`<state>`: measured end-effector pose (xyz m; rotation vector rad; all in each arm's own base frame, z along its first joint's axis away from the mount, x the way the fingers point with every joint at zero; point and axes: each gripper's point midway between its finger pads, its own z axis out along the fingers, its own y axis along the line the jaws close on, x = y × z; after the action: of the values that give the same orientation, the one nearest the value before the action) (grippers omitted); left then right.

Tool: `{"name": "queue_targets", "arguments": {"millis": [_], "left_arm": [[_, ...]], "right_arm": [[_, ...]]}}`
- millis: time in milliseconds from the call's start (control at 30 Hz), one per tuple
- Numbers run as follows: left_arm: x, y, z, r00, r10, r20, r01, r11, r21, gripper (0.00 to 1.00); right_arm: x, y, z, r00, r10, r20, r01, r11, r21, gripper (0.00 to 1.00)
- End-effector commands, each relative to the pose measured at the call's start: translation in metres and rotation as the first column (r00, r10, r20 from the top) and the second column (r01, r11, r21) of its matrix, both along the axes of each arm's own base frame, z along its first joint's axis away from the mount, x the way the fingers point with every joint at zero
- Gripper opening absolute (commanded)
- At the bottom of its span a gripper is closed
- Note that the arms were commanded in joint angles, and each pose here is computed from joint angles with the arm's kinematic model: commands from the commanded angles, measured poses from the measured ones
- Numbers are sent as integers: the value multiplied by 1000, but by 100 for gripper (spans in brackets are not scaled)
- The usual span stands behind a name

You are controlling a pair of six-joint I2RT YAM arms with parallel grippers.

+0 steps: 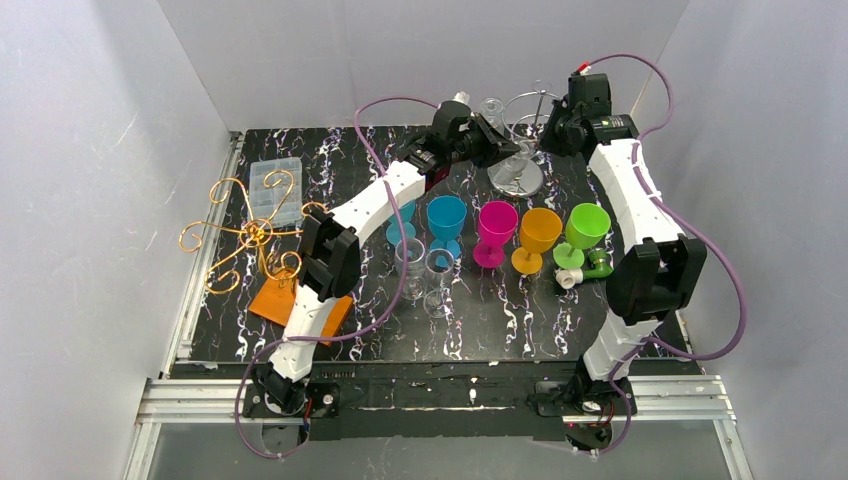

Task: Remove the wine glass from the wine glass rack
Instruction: Pick up the wine glass from the wine rack.

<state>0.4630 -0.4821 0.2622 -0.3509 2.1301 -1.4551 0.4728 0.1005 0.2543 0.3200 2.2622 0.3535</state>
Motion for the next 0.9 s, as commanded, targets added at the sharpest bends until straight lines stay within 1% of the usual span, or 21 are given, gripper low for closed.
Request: {"name": "queue_targets", "arguments": {"millis": [0,133,333,500,700,867], "left_arm": [[-27,17,82,995,-42,92,48,997,-58,0],[-38,18,78,994,-77,82,82,995,-54,0],[-55,14,89,990,-105,97,110,993,-38,0],[-55,13,90,991,-93,101,96,995,-22,0],[-48,12,93,993,-63,103,63,998,7,0],[-49,15,100,992,-51,115,49,999,21,0]], "right_arm": [[4,-12,-43,993,-18,-116,9,997,-76,2],[9,-13,-41,993,-22,-115,12,996,-87,2],[12,-10,-35,994,-8,-107,0,997,-76,3],[11,-9,-26,996,0,-87,-6,998,-66,4],[13,-3,-10,998,27,-50,-29,999,-41,13],[13,-2,2,999,36,-34,-37,998,-40,25]]}}
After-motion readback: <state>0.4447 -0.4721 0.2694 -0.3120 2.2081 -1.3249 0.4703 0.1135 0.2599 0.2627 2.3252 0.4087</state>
